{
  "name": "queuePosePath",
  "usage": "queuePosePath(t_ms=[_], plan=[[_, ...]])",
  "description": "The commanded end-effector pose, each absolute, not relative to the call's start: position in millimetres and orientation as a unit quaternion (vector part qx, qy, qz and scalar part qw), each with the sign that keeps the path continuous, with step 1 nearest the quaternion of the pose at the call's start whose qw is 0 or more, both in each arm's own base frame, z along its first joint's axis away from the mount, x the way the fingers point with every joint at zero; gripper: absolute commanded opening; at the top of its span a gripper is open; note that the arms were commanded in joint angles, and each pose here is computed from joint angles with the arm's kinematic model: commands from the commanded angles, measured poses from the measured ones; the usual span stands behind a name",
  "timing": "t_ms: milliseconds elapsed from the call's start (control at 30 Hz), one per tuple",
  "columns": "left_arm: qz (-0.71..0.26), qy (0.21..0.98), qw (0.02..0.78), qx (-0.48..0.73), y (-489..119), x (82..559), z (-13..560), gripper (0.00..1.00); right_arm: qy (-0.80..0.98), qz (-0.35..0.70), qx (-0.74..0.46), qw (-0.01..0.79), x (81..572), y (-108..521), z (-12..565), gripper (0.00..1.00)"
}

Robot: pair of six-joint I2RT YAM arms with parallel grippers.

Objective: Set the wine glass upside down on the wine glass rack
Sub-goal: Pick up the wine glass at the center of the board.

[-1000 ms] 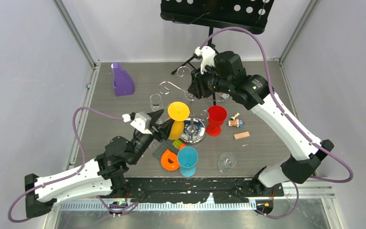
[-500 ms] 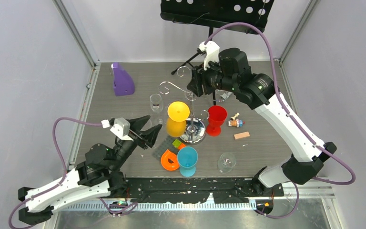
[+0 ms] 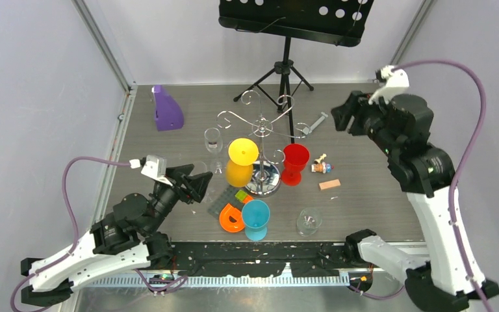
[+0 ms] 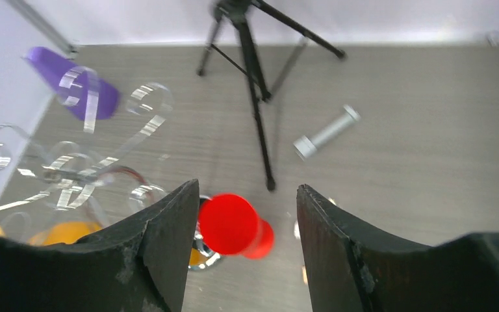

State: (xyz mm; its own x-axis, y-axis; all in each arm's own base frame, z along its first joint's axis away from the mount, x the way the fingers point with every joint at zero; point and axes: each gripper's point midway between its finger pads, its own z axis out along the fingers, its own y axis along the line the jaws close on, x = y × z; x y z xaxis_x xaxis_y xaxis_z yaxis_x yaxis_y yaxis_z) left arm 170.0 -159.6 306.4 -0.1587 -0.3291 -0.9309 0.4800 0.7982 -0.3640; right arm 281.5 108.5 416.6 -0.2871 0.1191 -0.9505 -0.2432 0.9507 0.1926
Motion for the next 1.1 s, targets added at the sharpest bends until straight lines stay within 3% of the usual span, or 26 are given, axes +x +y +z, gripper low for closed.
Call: queuePosePath(t_ms=[0, 167, 500, 967, 1067], plan=[[-0.311, 0.727, 0.611, 0.026, -152, 166, 292, 0.68, 0.834, 0.17, 0.016, 0.525, 286, 91, 345, 0.64], [-0.304, 0.75, 0.587, 0.007, -146, 163, 282, 0.71, 0.866, 0.211, 0.027, 0.453, 292, 104, 275, 0.66], [-0.315, 0.749, 0.583, -0.006, -142, 160, 282, 0.71, 0.88, 0.266, 0.018, 0.393, 310, 131, 231, 0.69], [-0.305, 0.752, 0.584, 0.005, -142, 160, 285, 0.71, 0.914, 0.239, -0.013, 0.326, 305, 140, 176, 0.61], [-0.306, 0.751, 0.585, 0.004, -141, 160, 286, 0.71, 0.922, 0.219, -0.019, 0.319, 304, 139, 168, 0.55]])
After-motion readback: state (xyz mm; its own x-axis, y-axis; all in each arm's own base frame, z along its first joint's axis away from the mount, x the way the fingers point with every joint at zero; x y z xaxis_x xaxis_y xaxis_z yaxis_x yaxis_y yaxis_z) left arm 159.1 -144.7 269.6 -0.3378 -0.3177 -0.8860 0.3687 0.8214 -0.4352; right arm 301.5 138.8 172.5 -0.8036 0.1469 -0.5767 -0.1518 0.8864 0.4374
